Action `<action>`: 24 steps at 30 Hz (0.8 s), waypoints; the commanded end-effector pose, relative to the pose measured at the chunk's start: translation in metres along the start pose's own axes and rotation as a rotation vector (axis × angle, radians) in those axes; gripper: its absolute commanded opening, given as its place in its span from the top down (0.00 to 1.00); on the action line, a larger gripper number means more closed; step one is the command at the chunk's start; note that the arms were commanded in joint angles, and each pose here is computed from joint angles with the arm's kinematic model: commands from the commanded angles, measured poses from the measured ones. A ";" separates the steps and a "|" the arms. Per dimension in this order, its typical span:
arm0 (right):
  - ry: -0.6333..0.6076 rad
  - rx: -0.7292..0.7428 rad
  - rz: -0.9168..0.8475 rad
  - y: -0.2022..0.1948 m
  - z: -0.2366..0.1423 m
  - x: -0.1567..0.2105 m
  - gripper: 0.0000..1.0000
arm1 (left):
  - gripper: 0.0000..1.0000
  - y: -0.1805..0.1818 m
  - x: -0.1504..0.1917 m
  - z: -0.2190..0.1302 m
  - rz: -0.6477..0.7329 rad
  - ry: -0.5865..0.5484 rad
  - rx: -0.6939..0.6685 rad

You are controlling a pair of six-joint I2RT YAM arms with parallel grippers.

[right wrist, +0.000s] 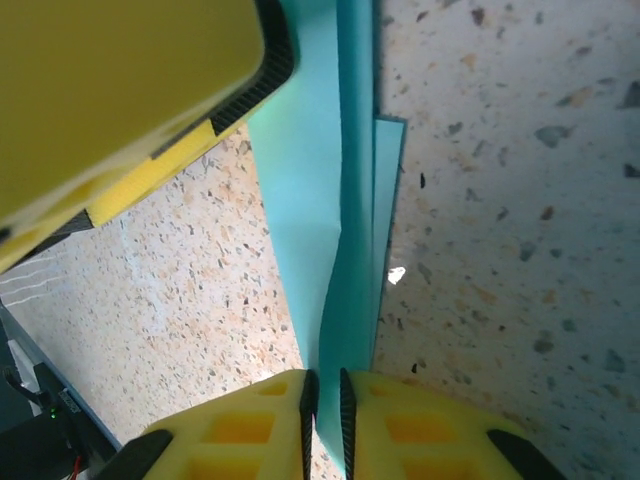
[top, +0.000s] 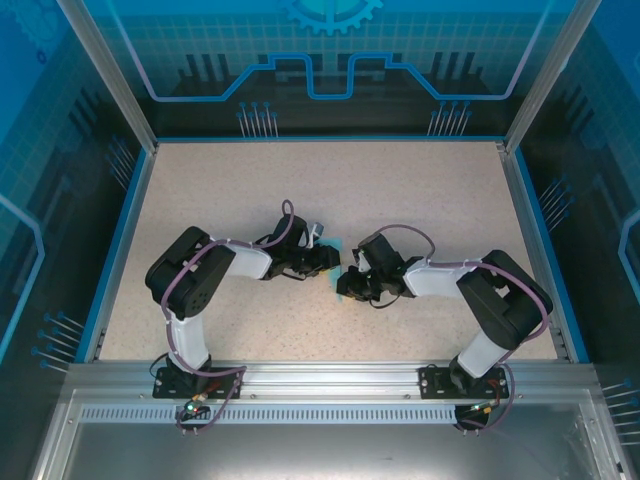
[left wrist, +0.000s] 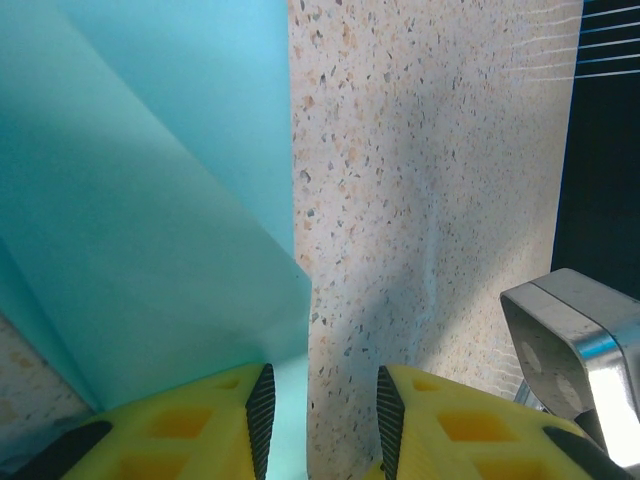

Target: Fold a paper plane with a square sheet of paper (pick it up from the middle)

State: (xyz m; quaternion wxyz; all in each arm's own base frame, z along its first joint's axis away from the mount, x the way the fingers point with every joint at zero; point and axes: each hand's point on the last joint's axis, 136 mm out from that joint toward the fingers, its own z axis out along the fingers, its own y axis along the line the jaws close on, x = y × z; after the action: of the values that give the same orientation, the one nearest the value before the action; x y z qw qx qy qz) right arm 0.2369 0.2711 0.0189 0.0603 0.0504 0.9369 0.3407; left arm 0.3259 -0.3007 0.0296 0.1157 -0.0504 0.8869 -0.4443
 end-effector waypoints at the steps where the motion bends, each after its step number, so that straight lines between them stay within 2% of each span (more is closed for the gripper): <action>1: 0.028 0.047 0.005 -0.008 0.002 0.008 0.86 | 0.64 0.020 0.013 0.007 -0.015 0.048 -0.067; 9: 0.069 0.075 0.022 -0.020 0.008 0.019 0.92 | 0.64 0.021 0.013 0.007 -0.019 0.050 -0.074; 19: 0.084 0.191 0.018 -0.036 0.004 0.026 0.93 | 0.65 0.023 0.015 0.007 -0.023 0.056 -0.079; 24: 0.021 0.103 -0.024 -0.012 -0.010 0.016 0.89 | 0.65 0.024 0.016 0.007 -0.024 0.059 -0.083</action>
State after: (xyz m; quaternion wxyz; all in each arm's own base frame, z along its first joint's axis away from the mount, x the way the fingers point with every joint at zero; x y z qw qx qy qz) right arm 0.2362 0.2661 0.0155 0.0634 0.0474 0.9480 0.3083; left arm 0.3256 -0.3010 0.0290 0.1122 -0.0513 0.8886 -0.4419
